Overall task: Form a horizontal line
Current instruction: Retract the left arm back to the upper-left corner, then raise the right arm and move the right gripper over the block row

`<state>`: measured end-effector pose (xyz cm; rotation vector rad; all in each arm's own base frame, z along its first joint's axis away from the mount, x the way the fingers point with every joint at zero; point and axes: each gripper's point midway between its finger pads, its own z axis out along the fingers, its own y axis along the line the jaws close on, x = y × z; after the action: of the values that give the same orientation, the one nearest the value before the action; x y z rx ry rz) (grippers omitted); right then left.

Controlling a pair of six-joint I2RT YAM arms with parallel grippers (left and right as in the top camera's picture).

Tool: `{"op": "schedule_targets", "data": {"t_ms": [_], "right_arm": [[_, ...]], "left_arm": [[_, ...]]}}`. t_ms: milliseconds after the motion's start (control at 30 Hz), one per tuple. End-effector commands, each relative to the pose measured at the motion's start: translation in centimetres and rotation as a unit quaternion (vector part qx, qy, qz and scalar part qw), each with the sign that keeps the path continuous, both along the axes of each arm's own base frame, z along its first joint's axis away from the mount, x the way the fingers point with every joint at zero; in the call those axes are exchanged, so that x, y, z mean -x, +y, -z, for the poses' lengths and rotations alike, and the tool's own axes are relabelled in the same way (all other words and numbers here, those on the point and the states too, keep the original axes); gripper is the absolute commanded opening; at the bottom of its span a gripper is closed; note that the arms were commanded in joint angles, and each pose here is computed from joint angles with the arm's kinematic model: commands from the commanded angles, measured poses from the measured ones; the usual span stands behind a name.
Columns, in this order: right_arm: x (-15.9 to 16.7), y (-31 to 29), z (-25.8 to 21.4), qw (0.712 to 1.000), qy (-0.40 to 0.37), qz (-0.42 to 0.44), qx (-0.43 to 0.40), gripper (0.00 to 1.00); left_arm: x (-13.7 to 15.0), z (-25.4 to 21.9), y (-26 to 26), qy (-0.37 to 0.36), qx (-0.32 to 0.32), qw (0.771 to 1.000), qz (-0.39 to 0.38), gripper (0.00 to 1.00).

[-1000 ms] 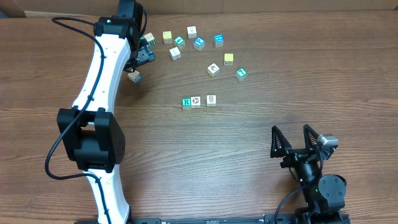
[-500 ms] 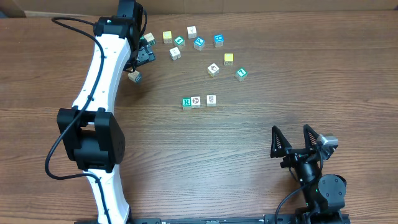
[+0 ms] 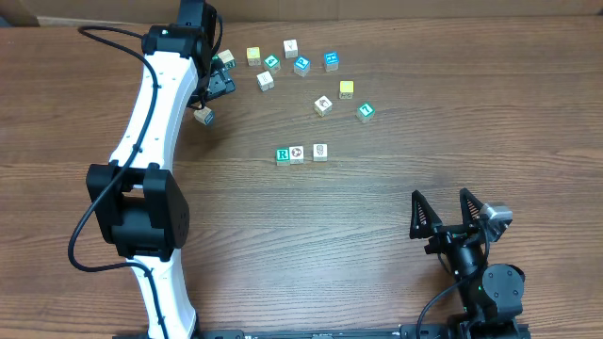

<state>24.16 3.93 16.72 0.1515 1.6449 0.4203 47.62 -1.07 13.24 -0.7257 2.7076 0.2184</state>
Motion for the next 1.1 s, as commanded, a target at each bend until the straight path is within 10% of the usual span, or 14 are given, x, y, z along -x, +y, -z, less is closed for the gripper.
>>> {"op": "schedule_targets", "data": {"t_ms": [0,533,1067], "right_arm": [[0.0,-0.1,-0.3,1.000,-0.008,0.002,-0.002,1.00],[0.6,2.0,-0.7,0.998,-0.008,-0.060,-0.020,1.00],[3.0,1.5,-10.9,0.998,0.037,-0.055,0.013,1.00]], "left_arm": [[-0.2,-1.6,-0.1,-0.017,0.003,1.000,0.005,1.00],[-0.2,-1.6,-0.1,-0.017,0.003,1.000,0.005,1.00],[-0.2,-1.6,-0.1,-0.017,0.003,1.000,0.005,1.00]]}}
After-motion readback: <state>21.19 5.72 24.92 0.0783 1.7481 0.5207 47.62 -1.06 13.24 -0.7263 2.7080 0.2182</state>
